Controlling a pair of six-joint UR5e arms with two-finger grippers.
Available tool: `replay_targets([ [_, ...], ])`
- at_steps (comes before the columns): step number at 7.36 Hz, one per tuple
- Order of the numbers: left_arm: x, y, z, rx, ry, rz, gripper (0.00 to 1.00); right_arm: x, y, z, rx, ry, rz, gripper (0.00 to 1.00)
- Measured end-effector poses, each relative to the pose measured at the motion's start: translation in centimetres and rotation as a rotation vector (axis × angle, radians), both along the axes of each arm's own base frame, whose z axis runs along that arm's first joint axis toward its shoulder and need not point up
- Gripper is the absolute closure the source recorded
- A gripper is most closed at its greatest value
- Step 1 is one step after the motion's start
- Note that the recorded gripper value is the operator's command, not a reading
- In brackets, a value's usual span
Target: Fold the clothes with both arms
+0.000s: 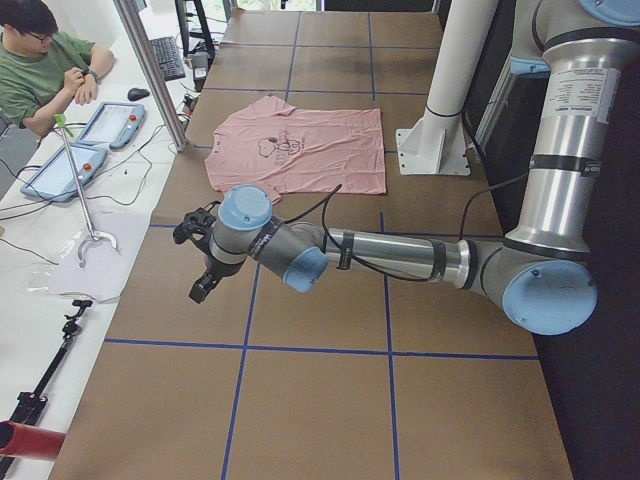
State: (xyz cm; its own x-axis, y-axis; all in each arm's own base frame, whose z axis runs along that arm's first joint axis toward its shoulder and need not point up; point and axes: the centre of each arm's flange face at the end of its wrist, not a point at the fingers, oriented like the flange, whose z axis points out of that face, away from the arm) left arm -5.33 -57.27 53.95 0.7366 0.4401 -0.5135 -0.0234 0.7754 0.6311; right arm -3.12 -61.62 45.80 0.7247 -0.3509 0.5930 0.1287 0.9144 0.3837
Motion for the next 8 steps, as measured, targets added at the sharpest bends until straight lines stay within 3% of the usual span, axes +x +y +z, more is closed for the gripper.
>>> replay_targets([
  [2, 0.1, -1.4, -1.4, 0.015, 0.026, -0.024, 0.0, -8.2, -2.9, -2.4, 0.039, -0.052, 0.001, 0.02],
  [3, 0.1, -1.6, -1.8, 0.001, 0.044, -0.042, 0.0, -12.9, -3.7, -3.6, 0.012, -0.089, 0.052, 0.22],
  [5, 0.2, -1.5, -2.7, 0.017, 0.064, -0.06, 0.0, -22.0, -4.4, -5.1, -0.072, -0.162, 0.172, 0.46],
  [8, 0.2, -1.4, -2.8, 0.037, 0.068, -0.063, 0.0, -30.6, -2.6, -4.4, -0.123, -0.154, 0.262, 0.51],
])
